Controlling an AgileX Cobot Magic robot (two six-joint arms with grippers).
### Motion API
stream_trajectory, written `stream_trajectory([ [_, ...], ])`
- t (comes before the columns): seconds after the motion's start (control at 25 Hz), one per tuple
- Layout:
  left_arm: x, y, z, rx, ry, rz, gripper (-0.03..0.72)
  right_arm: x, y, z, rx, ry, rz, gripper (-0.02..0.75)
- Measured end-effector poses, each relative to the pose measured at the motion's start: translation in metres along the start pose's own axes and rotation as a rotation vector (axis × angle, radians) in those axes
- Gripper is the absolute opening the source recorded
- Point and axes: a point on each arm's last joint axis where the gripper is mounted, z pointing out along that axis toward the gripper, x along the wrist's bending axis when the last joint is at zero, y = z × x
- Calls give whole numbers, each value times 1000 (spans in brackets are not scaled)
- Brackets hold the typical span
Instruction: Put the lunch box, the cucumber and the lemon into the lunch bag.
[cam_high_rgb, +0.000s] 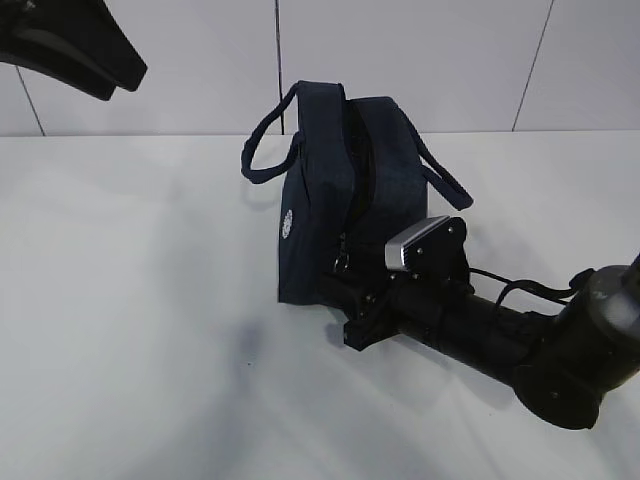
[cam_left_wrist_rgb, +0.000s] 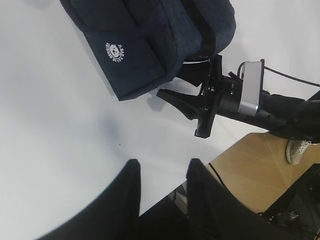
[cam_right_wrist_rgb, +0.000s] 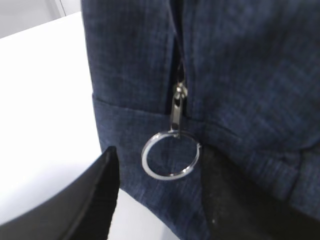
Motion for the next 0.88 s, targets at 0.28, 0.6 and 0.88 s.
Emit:
stream_trajectory([
  [0.28,0,0,0,0,0,0,228,-3,0,0,-3,-29,13,407],
  [0.6,0,0,0,0,0,0,228,-5,-6,5,2,-36,55,344],
  [0.88,0,0,0,0,0,0,228,-5,-6,6,-1,-36,58,339],
])
